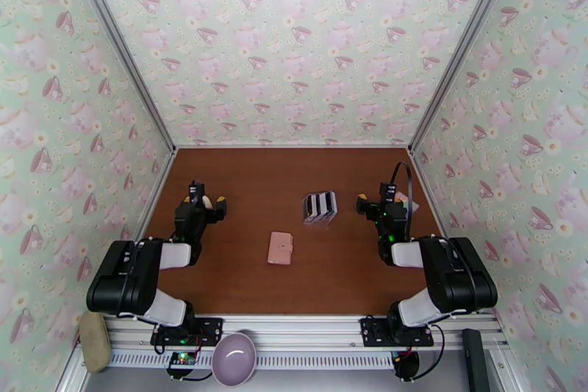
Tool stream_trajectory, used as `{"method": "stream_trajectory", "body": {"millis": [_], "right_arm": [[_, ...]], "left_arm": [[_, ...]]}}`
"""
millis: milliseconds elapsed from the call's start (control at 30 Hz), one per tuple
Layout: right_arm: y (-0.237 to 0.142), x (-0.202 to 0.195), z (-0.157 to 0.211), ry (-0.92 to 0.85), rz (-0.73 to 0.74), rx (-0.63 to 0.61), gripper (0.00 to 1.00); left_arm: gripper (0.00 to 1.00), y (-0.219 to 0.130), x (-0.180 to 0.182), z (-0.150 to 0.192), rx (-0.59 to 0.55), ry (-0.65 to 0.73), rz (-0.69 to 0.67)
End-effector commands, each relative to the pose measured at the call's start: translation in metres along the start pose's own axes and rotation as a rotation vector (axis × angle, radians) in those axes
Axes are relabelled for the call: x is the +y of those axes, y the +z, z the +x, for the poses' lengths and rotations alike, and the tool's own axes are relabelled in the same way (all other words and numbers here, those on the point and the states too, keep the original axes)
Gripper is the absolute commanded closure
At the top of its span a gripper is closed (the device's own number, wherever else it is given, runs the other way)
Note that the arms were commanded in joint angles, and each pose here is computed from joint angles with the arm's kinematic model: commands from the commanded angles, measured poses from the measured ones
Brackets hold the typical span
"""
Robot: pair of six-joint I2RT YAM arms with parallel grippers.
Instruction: Put the credit cards into the card holder
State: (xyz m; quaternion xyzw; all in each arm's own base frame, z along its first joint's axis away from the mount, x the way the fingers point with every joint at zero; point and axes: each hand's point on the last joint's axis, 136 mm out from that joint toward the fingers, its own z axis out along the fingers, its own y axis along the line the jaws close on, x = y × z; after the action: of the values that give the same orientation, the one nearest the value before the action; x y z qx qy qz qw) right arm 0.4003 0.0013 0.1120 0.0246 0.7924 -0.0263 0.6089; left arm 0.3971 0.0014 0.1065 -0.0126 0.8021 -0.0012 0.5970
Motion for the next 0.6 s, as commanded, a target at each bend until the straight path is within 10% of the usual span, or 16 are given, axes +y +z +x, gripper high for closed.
{"method": "stream_trajectory", "body": {"millis": [0, 567], "right_arm": [[0.0040, -0.0014, -0.0059, 0.009, 0.017, -0.011, 0.00], [0.0040, -0.0010, -0.0057, 0.009, 0.014, -0.011, 0.00]], "left_arm": [[0.00, 0.0028, 0.0016, -0.0045, -0.009, 0.012, -0.019], [0.00, 0.0034, 0.0005, -0.0043, -0.006, 0.013, -0.017]]}}
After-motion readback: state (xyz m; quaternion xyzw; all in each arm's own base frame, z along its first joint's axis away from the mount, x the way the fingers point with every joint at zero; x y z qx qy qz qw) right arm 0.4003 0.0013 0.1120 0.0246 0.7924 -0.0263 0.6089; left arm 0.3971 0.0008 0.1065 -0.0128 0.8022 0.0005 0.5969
